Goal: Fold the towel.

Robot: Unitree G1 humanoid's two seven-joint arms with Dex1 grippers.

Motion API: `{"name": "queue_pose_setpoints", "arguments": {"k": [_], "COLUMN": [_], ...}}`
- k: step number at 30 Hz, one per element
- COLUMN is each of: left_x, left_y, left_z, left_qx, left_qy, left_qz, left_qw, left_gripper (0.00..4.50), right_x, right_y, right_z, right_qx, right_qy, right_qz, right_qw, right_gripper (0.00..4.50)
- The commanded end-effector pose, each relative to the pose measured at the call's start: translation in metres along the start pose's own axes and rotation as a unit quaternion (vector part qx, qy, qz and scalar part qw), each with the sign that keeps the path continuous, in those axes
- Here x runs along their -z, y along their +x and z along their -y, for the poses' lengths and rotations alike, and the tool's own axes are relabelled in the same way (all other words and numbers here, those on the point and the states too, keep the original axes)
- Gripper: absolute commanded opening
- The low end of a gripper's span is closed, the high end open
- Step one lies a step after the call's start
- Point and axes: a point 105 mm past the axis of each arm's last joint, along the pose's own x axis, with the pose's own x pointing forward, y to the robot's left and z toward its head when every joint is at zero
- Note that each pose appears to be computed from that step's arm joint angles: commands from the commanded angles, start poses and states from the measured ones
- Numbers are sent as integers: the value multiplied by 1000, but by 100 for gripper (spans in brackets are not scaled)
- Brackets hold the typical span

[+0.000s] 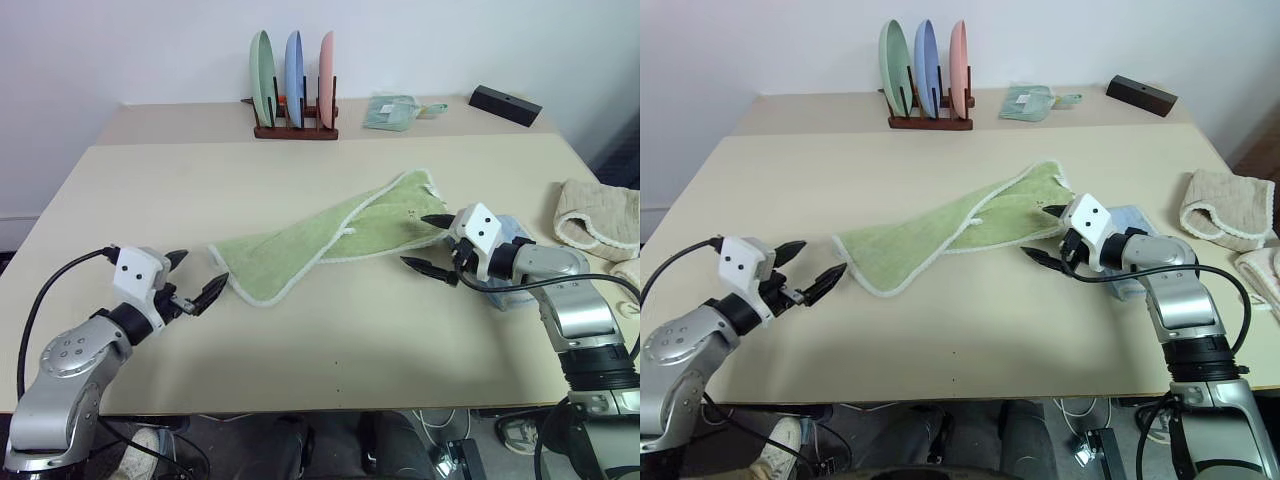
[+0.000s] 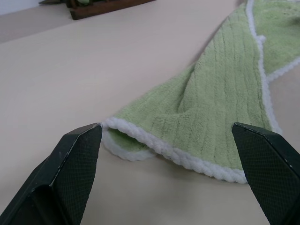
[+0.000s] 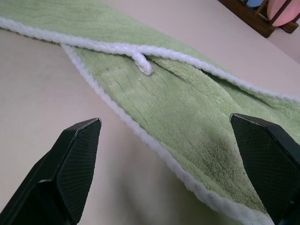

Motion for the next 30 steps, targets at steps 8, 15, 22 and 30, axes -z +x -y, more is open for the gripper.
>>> {"name": "queue_pose_setpoints", "arguments": {"k": [8,15,22,30], "left_x": [-10,-12,-11,-8], "left_y": [-2,-1,0,2], "left_z": [0,-1,1,17], "left_qx": [-4,2,12,67], "left_qy": [15,21,21,6], "left_qz": [13,7,-2,-9], "left_qw": [1000,1000,1000,998], "left_gripper": [450,450,450,450], "right_x": [-15,-16,-16,-26], "right_y": [2,5,9,16], "right_z": [6,2,-7,-14], "right_qx": [8,12,16,11], "right_qy": [-19,-12,-2,0], "right_qz": [31,39,46,58], "right_qw": [999,999,999,998], "right_gripper": [450,450,450,450]}}
